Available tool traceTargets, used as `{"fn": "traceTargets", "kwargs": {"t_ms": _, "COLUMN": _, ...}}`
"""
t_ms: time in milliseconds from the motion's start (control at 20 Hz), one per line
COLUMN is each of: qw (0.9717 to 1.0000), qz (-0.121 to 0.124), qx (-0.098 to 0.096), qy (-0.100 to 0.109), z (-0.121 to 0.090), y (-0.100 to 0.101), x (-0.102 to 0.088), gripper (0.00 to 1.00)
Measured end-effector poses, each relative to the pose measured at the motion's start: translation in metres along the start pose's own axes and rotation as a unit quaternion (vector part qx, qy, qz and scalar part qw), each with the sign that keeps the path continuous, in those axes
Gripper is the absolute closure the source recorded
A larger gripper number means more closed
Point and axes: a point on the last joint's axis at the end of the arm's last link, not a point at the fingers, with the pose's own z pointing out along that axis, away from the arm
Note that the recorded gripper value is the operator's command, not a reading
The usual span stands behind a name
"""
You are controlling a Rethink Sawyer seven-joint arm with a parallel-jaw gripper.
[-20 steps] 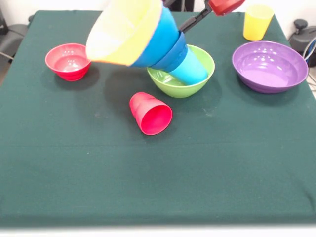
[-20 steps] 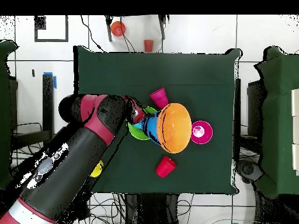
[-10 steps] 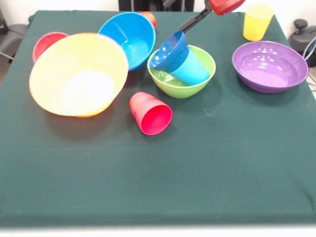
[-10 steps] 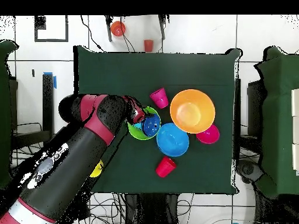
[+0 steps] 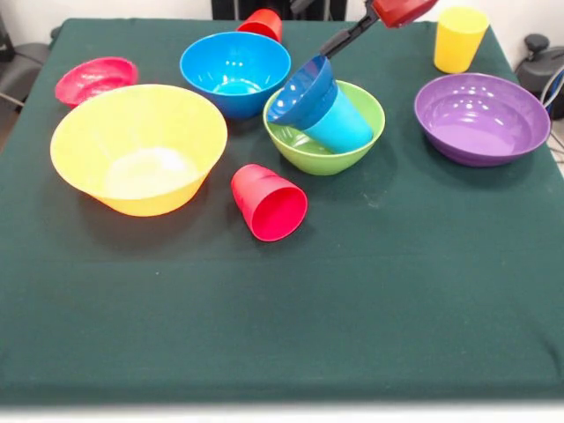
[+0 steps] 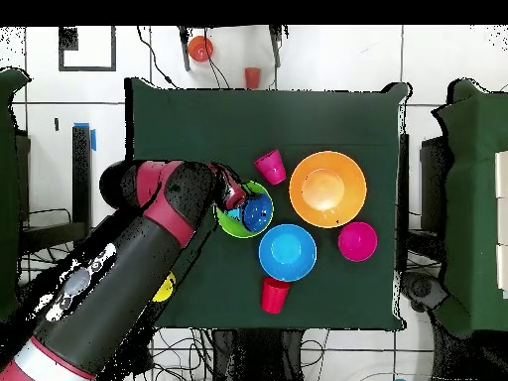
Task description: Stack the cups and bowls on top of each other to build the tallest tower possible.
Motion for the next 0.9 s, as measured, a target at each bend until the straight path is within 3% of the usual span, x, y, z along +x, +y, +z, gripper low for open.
{"fn": "traceTargets", "kwargs": {"t_ms": 200, "qw": 1.0, "qz": 0.0, "qx": 0.0, "qy": 0.0, "z": 0.001, "y": 0.0, "x": 0.0, "gripper": 0.0}}
{"fn": "traceTargets", "kwargs": {"t_ms": 350, "qw": 0.9999, "qz": 0.002, "qx": -0.004, "qy": -0.01, "z": 0.012, "y": 0.004, "x": -0.012, "gripper": 0.0}}
{"fn": "traceTargets", "kwargs": {"t_ms": 550, "qw": 0.9987, "qz": 0.005, "qx": -0.023, "qy": -0.045, "z": 0.054, "y": 0.016, "x": -0.047, "gripper": 0.0}}
{"fn": "traceTargets", "kwargs": {"t_ms": 650, "qw": 0.9973, "qz": 0.01, "qx": -0.036, "qy": -0.063, "z": 0.087, "y": 0.022, "x": -0.072, "gripper": 0.0}}
{"fn": "traceTargets", "kwargs": {"t_ms": 750, "qw": 0.9961, "qz": 0.018, "qx": -0.049, "qy": -0.071, "z": 0.122, "y": 0.024, "x": -0.093, "gripper": 0.0}}
{"fn": "traceTargets", "kwargs": {"t_ms": 900, "qw": 0.9957, "qz": 0.033, "qx": -0.058, "qy": -0.064, "z": 0.168, "y": 0.021, "x": -0.115, "gripper": 0.0}}
